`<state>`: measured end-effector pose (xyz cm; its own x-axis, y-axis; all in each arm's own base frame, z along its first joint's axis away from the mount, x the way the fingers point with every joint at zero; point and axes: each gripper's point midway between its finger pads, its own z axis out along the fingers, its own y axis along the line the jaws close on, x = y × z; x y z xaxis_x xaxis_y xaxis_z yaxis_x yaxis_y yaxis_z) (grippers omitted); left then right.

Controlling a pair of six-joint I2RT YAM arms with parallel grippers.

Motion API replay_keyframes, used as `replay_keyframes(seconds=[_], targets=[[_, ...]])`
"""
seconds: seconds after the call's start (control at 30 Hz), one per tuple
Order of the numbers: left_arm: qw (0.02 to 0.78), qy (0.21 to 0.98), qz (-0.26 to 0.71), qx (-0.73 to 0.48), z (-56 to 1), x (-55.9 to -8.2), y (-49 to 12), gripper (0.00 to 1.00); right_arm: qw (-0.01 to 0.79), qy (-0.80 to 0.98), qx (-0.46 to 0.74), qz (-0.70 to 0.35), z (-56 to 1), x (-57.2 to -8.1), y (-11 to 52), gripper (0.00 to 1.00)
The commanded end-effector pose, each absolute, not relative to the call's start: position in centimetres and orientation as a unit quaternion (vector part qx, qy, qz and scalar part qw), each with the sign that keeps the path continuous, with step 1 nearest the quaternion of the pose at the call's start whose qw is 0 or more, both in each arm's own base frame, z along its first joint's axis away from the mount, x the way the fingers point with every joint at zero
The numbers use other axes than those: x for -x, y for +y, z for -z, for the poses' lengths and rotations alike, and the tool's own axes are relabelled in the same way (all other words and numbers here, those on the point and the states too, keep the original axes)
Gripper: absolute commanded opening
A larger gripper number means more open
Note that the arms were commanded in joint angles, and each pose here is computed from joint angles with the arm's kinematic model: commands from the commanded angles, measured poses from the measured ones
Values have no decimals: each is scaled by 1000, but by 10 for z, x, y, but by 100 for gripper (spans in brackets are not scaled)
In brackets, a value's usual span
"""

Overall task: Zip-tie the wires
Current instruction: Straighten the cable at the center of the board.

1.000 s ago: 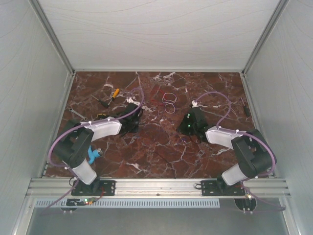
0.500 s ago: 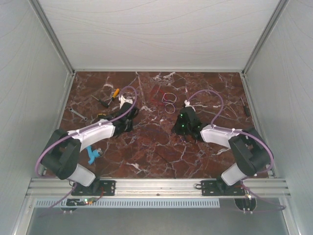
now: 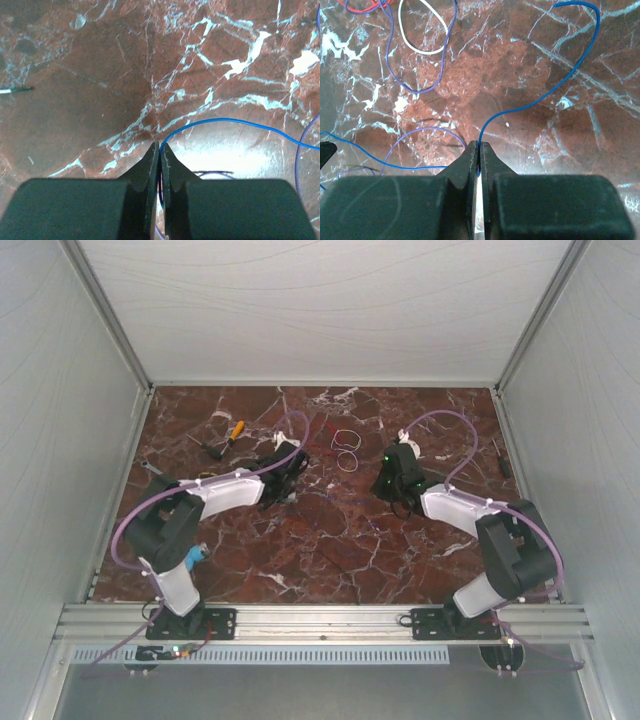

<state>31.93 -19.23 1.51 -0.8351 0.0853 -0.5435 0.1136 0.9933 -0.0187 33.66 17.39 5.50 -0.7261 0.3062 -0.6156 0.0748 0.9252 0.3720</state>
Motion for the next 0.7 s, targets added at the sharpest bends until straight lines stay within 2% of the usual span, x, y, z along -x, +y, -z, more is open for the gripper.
replay_keyframes(seconds=[0.0,0.1,0.4,0.53,0.67], targets=[[304,951,43,-45,-24,-343,-214,0,364,912,-103,-156,-57,-357,175,0],[301,953,17,-41,-17,-346,-207,0,356,915,-102,-161,-51,-360,177,1],[281,959,-22,-38,3,-341,-193,0,332,923,-102,-166,-32,-360,180,21],[281,958,-45,-35,5,-343,-186,10,330,923,-98,-172,-32,-359,183,29],[283,956,-76,-28,3,-343,-174,33,333,921,-97,-174,-38,-356,182,36]])
